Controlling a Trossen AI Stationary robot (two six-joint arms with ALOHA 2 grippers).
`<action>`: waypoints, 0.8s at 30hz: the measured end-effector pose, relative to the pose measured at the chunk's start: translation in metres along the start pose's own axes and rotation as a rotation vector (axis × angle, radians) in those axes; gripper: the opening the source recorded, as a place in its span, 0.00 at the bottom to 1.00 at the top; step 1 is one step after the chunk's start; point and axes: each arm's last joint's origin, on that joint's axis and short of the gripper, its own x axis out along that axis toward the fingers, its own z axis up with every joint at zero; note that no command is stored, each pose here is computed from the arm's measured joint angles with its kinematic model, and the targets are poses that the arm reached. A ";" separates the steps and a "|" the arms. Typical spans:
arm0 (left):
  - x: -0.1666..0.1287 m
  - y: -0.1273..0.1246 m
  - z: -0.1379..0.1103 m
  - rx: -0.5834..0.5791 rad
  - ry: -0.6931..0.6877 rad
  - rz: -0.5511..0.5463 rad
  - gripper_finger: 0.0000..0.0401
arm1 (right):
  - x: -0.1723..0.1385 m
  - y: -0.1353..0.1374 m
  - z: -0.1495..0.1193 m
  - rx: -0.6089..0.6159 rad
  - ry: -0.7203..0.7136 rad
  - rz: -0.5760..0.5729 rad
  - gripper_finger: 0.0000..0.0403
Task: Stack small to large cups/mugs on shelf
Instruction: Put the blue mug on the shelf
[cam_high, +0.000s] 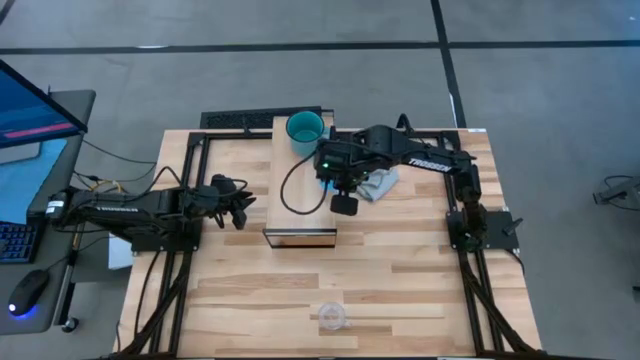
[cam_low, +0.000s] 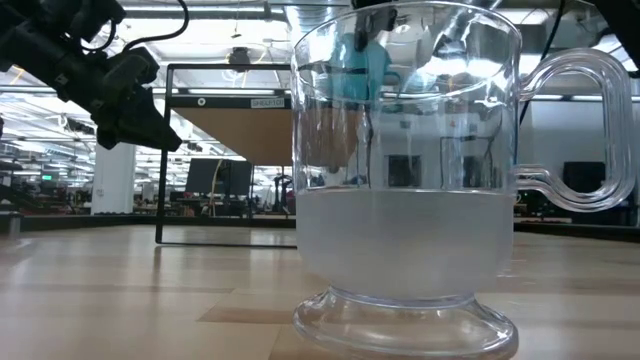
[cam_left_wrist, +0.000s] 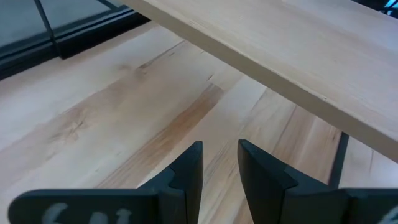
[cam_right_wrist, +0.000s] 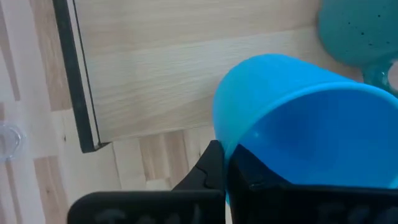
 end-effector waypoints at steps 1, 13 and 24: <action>0.000 0.000 0.000 -0.004 0.000 0.000 0.23 | 0.004 0.000 0.002 0.000 0.007 0.000 0.02; 0.000 0.000 0.000 -0.009 0.000 0.000 0.23 | 0.037 0.003 0.012 -0.093 0.081 0.005 0.02; 0.000 0.000 0.000 -0.009 -0.004 0.006 0.23 | 0.036 0.003 0.011 -0.093 0.080 0.016 0.02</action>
